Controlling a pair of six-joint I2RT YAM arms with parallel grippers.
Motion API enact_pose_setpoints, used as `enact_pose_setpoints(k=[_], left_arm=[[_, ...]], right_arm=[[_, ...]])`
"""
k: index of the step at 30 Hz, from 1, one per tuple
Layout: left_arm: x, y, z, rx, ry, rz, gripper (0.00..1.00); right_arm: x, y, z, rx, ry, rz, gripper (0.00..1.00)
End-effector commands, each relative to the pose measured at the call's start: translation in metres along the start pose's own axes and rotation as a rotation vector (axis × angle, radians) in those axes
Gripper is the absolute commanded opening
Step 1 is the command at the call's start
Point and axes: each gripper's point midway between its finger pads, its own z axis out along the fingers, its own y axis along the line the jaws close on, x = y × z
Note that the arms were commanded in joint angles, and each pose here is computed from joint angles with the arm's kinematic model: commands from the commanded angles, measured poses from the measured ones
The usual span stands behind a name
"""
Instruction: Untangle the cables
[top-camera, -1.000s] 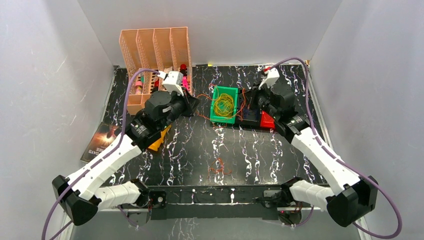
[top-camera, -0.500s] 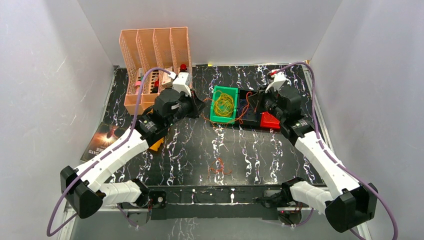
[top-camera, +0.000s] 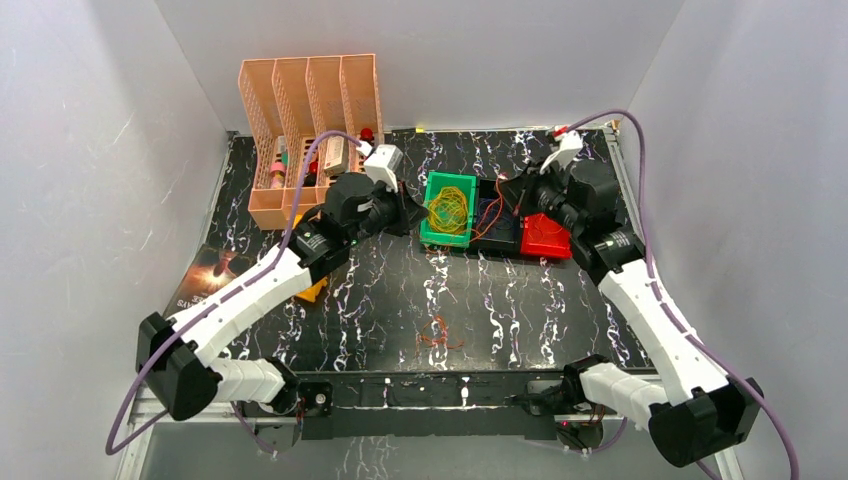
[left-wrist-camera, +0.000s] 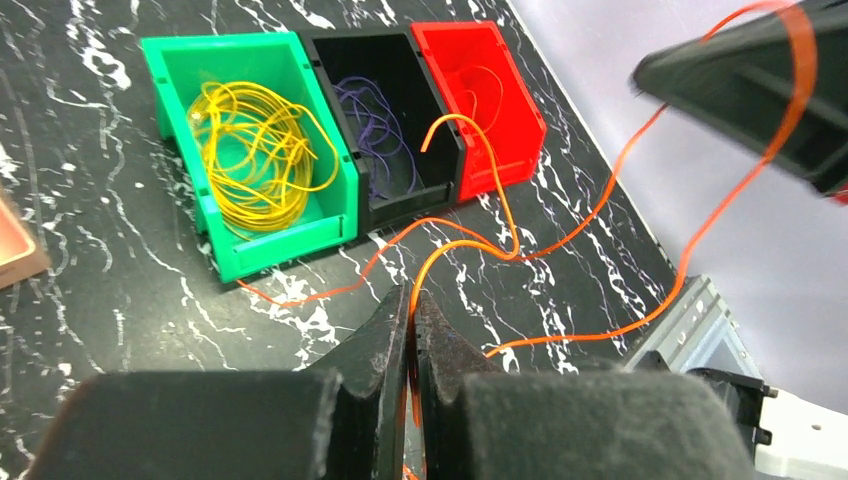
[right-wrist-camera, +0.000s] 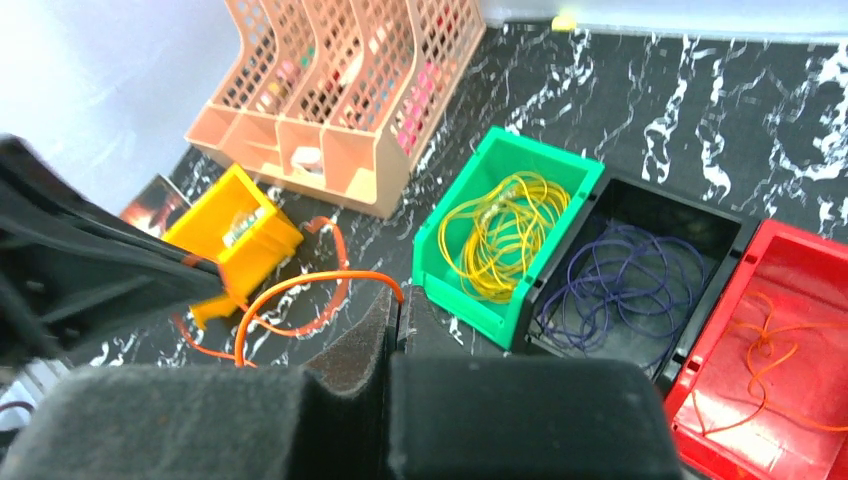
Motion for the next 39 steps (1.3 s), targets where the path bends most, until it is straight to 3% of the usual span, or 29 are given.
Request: enact_pose_setpoints(k=[1, 6, 15, 21, 39], left_arm=[[-0.015, -0.025, 0.004, 0.110, -0.009, 0.011, 0.08], [-0.007, -0.026, 0.006, 0.130, 0.014, 0.012, 0.23], [-0.005, -0.016, -0.004, 0.085, 0.009, 0.031, 0.46], [0.000, -0.007, -0.012, 0.044, 0.005, 0.031, 0.48], [0.019, 0.015, -0.027, -0.053, 0.063, 0.045, 0.57]], right_arm=[[-0.066, 0.027, -0.031, -0.036, -0.171, -0.004, 0.00], [-0.097, 0.042, -0.057, -0.045, -0.250, -0.018, 0.00], [-0.113, 0.018, -0.074, 0.124, -0.302, -0.042, 0.00], [-0.114, -0.006, -0.072, 0.259, -0.295, -0.025, 0.00], [-0.173, -0.055, -0.067, 0.506, -0.481, -0.015, 0.00]])
